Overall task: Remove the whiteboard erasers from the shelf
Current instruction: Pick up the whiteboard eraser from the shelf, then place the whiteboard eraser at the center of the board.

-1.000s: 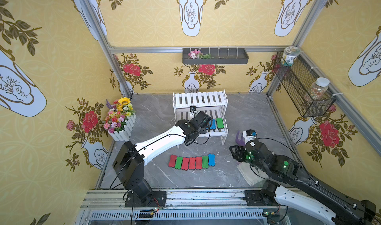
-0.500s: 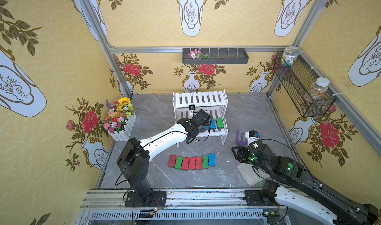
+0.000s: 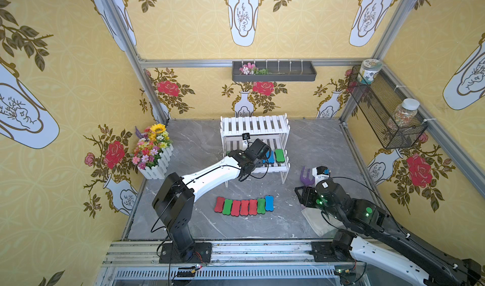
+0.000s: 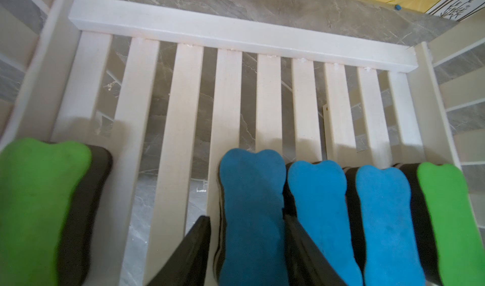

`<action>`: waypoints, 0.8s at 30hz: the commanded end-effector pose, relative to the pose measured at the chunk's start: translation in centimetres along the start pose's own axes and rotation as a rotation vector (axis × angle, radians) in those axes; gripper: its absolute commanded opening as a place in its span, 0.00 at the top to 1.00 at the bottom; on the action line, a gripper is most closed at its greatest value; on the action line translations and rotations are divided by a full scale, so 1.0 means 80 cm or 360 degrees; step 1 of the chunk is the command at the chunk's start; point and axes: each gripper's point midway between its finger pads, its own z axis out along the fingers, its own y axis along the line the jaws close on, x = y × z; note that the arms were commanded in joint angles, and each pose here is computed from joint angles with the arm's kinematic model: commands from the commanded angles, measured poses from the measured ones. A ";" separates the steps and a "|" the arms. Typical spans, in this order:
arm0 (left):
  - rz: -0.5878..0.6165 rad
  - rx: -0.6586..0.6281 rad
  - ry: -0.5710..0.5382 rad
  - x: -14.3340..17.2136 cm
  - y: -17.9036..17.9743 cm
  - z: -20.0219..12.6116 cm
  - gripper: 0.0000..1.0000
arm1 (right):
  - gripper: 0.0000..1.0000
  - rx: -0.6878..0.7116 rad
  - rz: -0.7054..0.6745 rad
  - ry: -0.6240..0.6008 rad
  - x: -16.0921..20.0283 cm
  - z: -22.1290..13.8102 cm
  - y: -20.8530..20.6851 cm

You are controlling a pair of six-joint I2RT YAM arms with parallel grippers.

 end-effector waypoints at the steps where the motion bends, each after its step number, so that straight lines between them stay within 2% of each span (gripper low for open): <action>1: 0.0017 -0.0043 0.0046 0.009 0.007 0.008 0.56 | 0.42 0.0014 -0.0004 -0.0025 -0.003 -0.001 -0.002; 9: -0.0026 -0.0028 -0.0002 -0.009 0.006 -0.018 0.64 | 0.42 0.0014 0.0011 -0.0051 -0.007 -0.005 -0.003; 15: -0.0037 0.0116 -0.0101 -0.017 -0.021 -0.082 0.63 | 0.42 0.0024 0.0050 -0.0096 -0.014 -0.015 -0.007; 19: -0.0066 0.0234 -0.0072 0.020 -0.045 -0.121 0.62 | 0.42 0.0060 0.0082 -0.0175 -0.026 -0.031 -0.016; 24: -0.0128 0.0421 0.0114 0.113 -0.087 -0.140 0.61 | 0.41 0.0118 0.0127 -0.0327 -0.053 -0.062 -0.027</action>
